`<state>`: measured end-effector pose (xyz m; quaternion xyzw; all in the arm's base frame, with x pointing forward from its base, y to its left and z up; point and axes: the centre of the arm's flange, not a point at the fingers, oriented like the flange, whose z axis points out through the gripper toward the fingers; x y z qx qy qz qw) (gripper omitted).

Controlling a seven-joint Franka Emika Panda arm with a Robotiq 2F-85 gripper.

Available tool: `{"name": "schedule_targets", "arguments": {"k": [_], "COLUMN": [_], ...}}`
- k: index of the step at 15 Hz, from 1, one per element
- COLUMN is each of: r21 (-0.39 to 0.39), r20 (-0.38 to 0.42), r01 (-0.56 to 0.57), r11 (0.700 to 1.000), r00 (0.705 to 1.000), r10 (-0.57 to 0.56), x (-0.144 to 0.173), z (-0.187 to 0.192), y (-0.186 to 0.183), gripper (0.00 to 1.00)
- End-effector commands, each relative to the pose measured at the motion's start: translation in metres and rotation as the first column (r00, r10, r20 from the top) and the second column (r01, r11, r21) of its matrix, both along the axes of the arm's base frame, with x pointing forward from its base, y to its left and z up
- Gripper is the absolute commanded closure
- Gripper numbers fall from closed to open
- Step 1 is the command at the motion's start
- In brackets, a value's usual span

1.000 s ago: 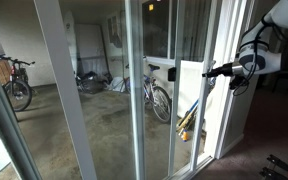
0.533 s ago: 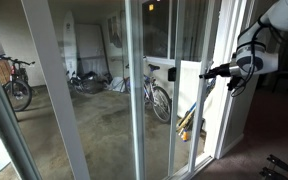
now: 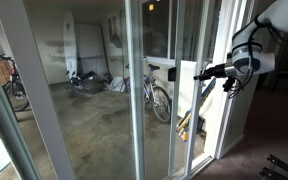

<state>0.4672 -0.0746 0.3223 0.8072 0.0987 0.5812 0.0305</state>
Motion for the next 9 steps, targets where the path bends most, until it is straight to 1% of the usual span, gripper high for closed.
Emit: {"name": "schedule_targets", "arguments": {"k": [1,3,9], "r21": [-0.017,-0.022,0.005], "r20": [0.043,0.043,0.047], "r01": [-0.092,-0.106,-0.095], "r11": [0.996,0.994,0.996], "r00": [0.995,0.993,0.994], "r10": [0.092,0.106,0.094], "x": [0.016,0.016,0.017], "z": [-0.018,-0.020,-0.021], "y": [0.077,0.089,0.122], "gripper": [0.00,0.00,0.00]}}
